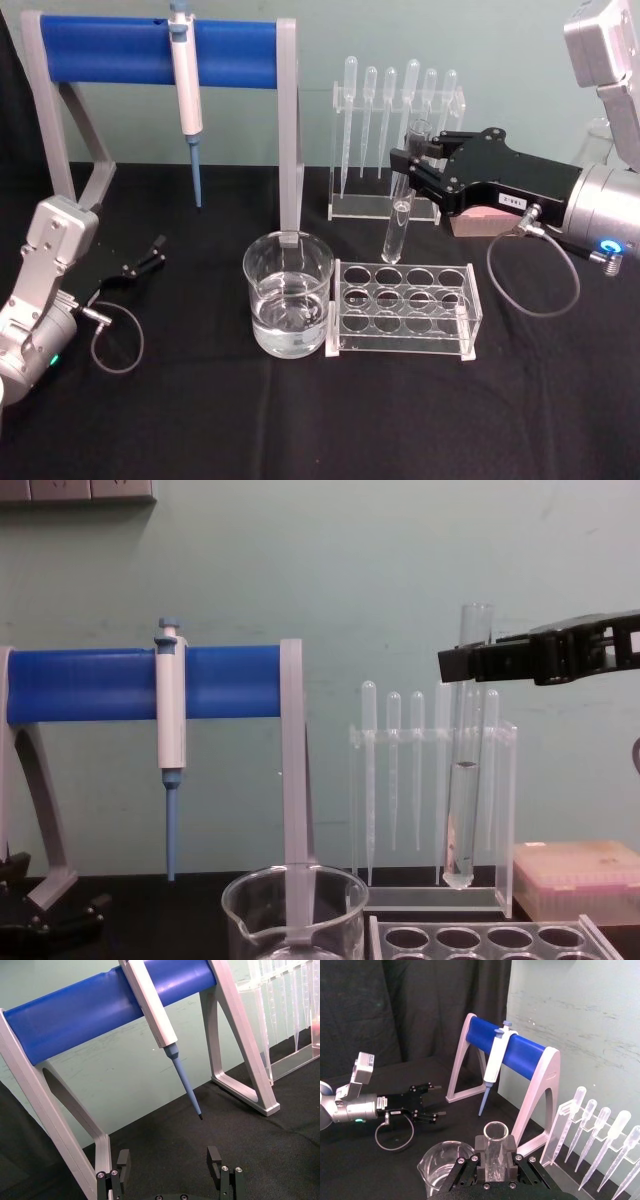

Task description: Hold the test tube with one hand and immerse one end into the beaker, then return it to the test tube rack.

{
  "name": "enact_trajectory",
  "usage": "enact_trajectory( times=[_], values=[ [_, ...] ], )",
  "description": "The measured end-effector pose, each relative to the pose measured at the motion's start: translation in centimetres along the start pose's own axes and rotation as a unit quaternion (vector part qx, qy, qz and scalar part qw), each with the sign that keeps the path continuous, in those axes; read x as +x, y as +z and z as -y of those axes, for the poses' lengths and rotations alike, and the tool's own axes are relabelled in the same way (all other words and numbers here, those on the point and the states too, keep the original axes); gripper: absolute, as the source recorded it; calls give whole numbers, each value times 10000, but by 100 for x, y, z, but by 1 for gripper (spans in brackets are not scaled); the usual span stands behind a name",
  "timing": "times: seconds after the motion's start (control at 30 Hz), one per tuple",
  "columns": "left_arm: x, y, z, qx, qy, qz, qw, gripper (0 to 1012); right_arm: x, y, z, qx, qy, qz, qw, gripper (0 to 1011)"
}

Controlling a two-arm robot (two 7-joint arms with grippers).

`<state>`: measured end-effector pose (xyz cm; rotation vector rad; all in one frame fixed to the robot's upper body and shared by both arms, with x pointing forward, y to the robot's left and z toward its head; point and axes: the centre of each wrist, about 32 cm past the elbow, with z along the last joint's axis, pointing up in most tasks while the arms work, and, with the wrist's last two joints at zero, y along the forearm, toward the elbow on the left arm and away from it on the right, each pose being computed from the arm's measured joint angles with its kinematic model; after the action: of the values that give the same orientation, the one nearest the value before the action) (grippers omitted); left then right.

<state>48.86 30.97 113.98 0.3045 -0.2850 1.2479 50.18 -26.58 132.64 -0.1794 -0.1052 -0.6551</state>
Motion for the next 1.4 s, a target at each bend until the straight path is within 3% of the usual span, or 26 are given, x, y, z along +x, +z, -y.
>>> enact_trajectory(
  times=[1.4],
  values=[
    [0,0,0,0,0,0,10000,1000,0,0,0,0,0,0,10000,227]
  ],
)
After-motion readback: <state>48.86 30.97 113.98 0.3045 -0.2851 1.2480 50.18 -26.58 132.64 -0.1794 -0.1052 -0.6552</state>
